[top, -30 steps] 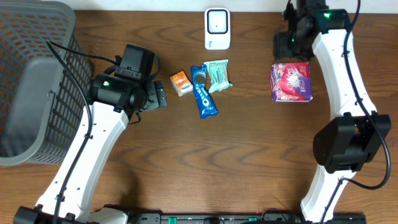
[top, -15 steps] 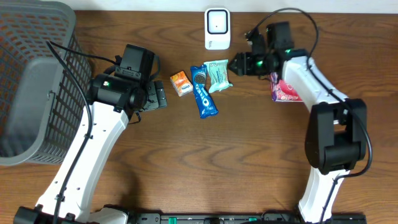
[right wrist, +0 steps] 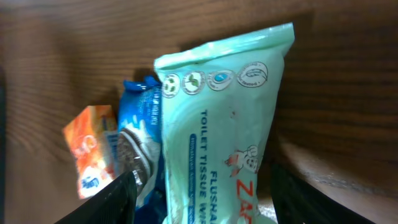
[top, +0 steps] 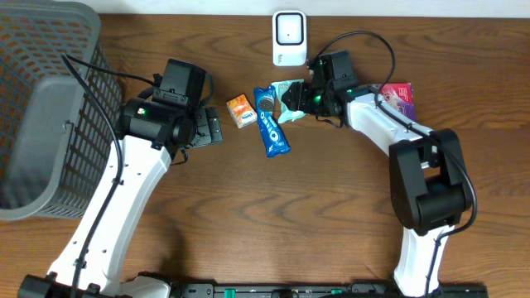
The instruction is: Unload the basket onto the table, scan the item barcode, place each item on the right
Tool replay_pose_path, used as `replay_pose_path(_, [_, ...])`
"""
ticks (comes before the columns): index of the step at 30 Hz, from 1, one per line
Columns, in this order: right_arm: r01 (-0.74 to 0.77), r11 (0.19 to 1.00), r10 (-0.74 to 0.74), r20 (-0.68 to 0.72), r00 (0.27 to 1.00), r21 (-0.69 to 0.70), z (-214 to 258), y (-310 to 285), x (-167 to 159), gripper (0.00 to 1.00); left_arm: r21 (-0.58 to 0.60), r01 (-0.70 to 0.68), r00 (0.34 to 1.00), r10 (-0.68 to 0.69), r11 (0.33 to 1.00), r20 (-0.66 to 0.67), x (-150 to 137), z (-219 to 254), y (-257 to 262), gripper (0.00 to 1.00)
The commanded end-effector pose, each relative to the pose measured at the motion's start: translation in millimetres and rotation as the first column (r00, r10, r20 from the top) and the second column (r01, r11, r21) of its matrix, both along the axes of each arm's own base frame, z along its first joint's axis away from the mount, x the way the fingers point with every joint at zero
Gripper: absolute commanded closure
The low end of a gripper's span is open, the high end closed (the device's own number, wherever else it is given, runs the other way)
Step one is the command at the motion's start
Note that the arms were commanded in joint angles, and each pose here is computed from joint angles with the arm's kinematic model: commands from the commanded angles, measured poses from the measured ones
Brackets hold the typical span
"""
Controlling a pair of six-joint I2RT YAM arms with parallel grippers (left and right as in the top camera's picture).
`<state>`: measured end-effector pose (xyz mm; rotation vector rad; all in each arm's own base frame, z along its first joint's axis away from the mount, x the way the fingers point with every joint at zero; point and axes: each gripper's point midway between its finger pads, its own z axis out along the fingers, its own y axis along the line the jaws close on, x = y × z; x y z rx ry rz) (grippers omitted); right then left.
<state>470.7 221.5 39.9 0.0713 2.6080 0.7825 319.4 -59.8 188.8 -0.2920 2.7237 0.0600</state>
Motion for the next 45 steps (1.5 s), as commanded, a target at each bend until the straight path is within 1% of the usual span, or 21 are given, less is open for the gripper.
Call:
replay_pose_path(1, [0.030,0.999,-0.033,-0.081,0.996,-0.039,-39,-4,-8,0.39,0.006,-0.011,1.000,0.011,1.000,0.004,0,2,3,0.02])
replay_pose_path(3, [0.020,0.999,-0.025,-0.094,0.995,-0.050,-48,-5,-10,0.76,0.006,-0.011,1.000,0.011,1.000,0.004,0,2,3,0.02])
replay_pose_path(5, [-0.013,0.998,0.008,-0.075,0.997,-0.065,-48,-5,-11,0.97,0.006,-0.011,1.000,0.011,1.000,0.004,0,2,3,0.02])
replay_pose_path(6, [-0.034,0.997,0.030,-0.056,0.998,-0.074,-44,-6,-10,0.99,0.006,-0.011,1.000,0.011,1.000,0.004,0,2,3,0.02])
replay_pose_path(10, [-0.052,0.985,0.049,-0.022,0.999,-0.166,-25,-25,-6,0.99,0.006,-0.011,1.000,0.011,1.000,0.004,0,2,3,0.02])
replay_pose_path(13, [-0.014,0.931,0.022,0.020,1.000,-0.366,1,-58,-3,0.99,0.006,-0.011,1.000,0.011,1.000,0.004,0,2,3,0.02])
replay_pose_path(17, [0.135,0.725,-0.082,0.109,0.991,-0.675,33,-111,-7,0.99,0.006,-0.011,1.000,0.011,1.000,0.004,0,2,3,0.02])
replay_pose_path(18, [0.179,0.630,-0.104,0.146,0.984,-0.756,41,-126,-10,0.99,0.006,-0.011,1.000,0.011,1.000,0.004,0,2,3,0.02])
replay_pose_path(19, [0.200,0.573,-0.111,0.166,0.980,-0.795,46,-133,-12,0.99,0.006,-0.011,1.000,0.011,1.000,0.004,0,2,3,0.02])
replay_pose_path(20, [0.238,0.434,-0.115,0.209,0.971,-0.869,54,-147,-17,0.99,0.006,-0.011,1.000,0.011,1.000,0.004,0,2,3,0.02])
replay_pose_path(25, [0.226,0.241,-0.054,0.219,0.974,-0.944,43,-144,-23,0.99,0.006,-0.011,1.000,0.011,1.000,0.004,0,2,3,0.02])
replay_pose_path(26, [0.201,0.159,-0.021,0.200,0.980,-0.967,27,-138,-26,0.99,0.006,-0.011,1.000,0.011,1.000,0.004,0,2,3,0.02])
replay_pose_path(27, [0.172,0.139,0.002,0.174,0.985,-0.975,18,-134,-28,0.94,0.006,-0.011,1.000,0.011,1.000,0.004,0,2,3,0.02])
replay_pose_path(29, [0.110,0.110,0.054,0.117,0.992,-0.988,1,-122,-33,0.78,0.006,-0.011,1.000,0.011,1.000,0.004,0,2,3,0.02])
replay_pose_path(31, [0.075,0.113,0.091,0.085,0.992,-0.991,-10,-107,-39,0.62,0.006,-0.011,1.000,0.011,1.000,0.004,0,2,3,0.02])
replay_pose_path(32, [0.049,0.138,0.112,0.064,0.992,-0.989,-17,-97,-42,0.56,0.006,-0.011,1.000,0.011,1.000,0.004,0,2,3,0.02])
replay_pose_path(33, [-0.004,0.192,0.152,0.025,0.988,-0.981,-27,-78,-49,0.56,0.006,-0.011,1.000,0.011,1.000,0.004,0,2,3,0.02])
replay_pose_path(36, [-0.056,0.280,0.191,-0.002,0.982,-0.958,-35,-51,-57,0.53,0.006,-0.011,1.000,0.011,1.000,0.004,0,2,3,0.02])
replay_pose_path(38, [-0.059,0.342,0.185,0.006,0.983,-0.938,-30,-37,-56,0.53,0.006,-0.011,1.000,0.011,1.000,0.004,0,2,3,0.02])
replay_pose_path(39, [-0.054,0.384,0.178,0.016,0.984,-0.922,-12,-27,-47,0.53,0.006,-0.011,1.000,0.011,1.000,0.004,0,2,3,0.02])
replay_pose_path(45, [-0.030,0.400,0.181,0.047,0.982,-0.916,54,-24,-18,0.49,0.006,-0.011,1.000,0.011,1.000,0.004,0,2,3,0.02])
